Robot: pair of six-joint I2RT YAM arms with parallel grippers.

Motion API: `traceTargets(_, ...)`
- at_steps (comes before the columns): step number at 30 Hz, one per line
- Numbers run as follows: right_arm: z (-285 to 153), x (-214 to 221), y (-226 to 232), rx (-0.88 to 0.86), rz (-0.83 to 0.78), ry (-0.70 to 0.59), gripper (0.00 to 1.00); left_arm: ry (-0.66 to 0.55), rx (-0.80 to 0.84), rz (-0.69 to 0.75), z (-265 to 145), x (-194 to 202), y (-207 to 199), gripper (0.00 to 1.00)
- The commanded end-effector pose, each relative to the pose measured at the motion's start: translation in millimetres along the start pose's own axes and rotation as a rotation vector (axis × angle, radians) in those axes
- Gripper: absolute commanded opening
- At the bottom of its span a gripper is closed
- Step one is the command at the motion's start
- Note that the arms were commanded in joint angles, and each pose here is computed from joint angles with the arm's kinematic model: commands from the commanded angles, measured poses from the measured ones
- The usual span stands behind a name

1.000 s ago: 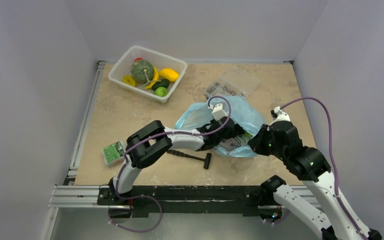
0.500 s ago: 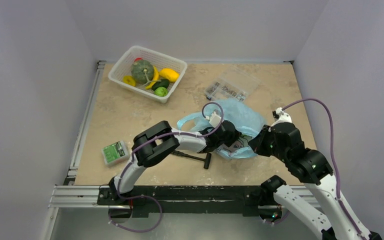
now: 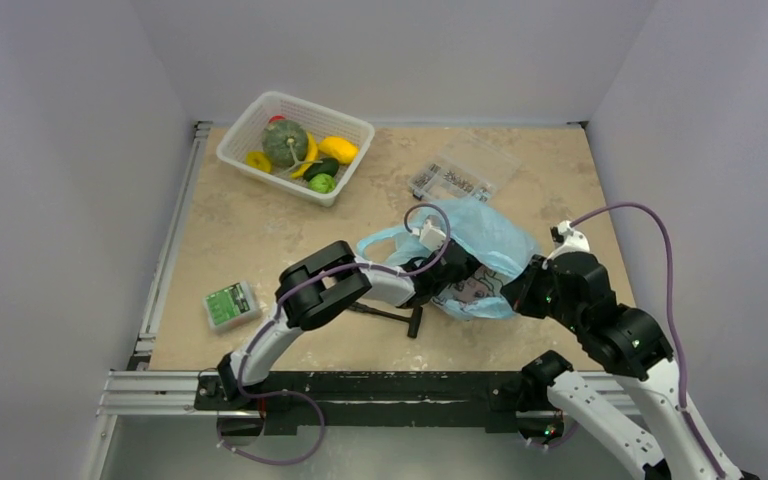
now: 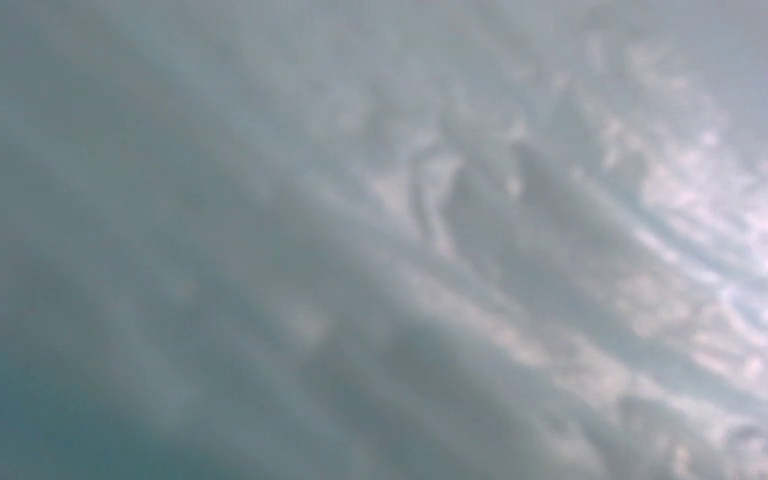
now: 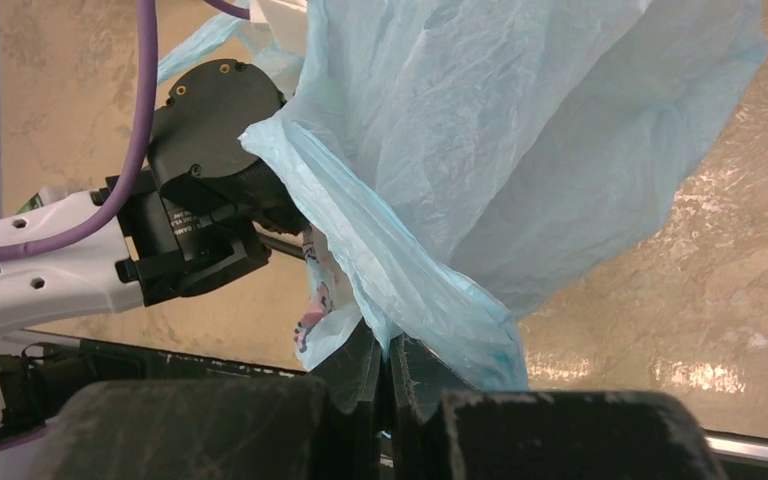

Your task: Take the fake fruits out of the plastic bag

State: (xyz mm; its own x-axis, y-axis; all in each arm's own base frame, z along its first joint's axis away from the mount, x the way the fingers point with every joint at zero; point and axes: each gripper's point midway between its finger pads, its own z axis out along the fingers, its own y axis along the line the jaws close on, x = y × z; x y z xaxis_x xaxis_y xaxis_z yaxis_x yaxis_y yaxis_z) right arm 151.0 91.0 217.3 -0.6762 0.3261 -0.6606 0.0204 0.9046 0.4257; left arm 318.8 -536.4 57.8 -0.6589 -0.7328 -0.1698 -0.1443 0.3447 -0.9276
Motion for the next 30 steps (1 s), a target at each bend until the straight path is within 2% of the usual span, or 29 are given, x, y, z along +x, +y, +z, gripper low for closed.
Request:
traceTargets(1,-1.8,2.4,-3.9,0.003,-0.006,-0.006,0.0,-0.082,0.079,0.137,-12.5,-36.0,-27.5,0.31)
traceTargets(5,-3.2,7.9,-12.9,0.041,0.001,0.007,0.0,-0.118,0.105,0.259,-39.8,-63.3,-35.4,0.29)
traceTargets(9,-3.5,15.6,-24.4,0.094,0.032,0.023,0.0,-0.125,0.114,0.443,-70.5,-81.3,-46.6,0.28)
traceTargets(12,-1.0,16.2,-28.0,0.118,0.04,0.024,0.0,-0.085,0.15,0.531,-89.8,-82.0,-54.6,0.26)
traceTargets(19,9.0,23.7,-27.9,0.114,0.043,0.046,0.0,-0.023,0.199,0.62,-125.6,-80.1,-50.8,0.19)
traceTargets(24,9.7,13.5,-21.0,0.102,0.049,0.022,0.0,0.11,0.256,0.695,-147.7,-61.8,-55.2,0.18)
traceTargets(30,17.1,-1.0,-11.8,0.086,0.055,-0.022,0.0,0.286,0.453,0.744,-193.7,-35.1,-83.3,0.19)
